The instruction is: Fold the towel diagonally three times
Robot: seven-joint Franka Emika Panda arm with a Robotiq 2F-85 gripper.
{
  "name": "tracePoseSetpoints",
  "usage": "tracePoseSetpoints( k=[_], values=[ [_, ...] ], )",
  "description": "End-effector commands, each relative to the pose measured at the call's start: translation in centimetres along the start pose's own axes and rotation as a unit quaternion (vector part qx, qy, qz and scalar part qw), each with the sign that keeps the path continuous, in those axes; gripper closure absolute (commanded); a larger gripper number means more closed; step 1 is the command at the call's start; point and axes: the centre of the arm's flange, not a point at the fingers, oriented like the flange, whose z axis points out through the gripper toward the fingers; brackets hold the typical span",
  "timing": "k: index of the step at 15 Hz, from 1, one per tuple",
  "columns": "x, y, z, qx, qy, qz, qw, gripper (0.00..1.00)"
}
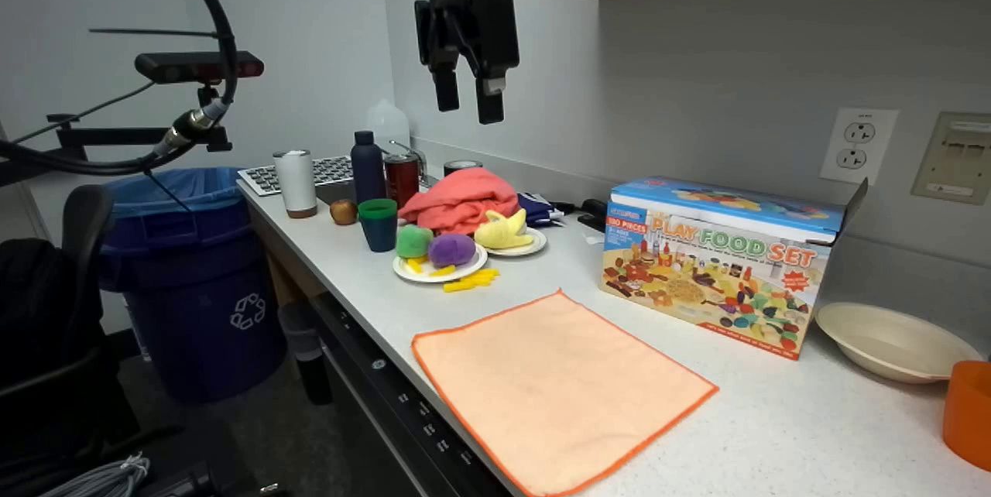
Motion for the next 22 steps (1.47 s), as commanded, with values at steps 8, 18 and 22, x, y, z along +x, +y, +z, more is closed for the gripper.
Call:
tracePoseSetpoints(
  k=[8, 18, 22],
  values=[
    [7.8, -5.1, 2.9, 0.013, -0.036, -0.027, 0.9989, 0.0],
    [6.9, -2.5, 6.5, 0.008, -0.062, -0.028, 0.9976, 0.0],
    [5.6, 0.5, 11.2, 0.003, -0.099, -0.031, 0.9946, 0.0]
  ],
)
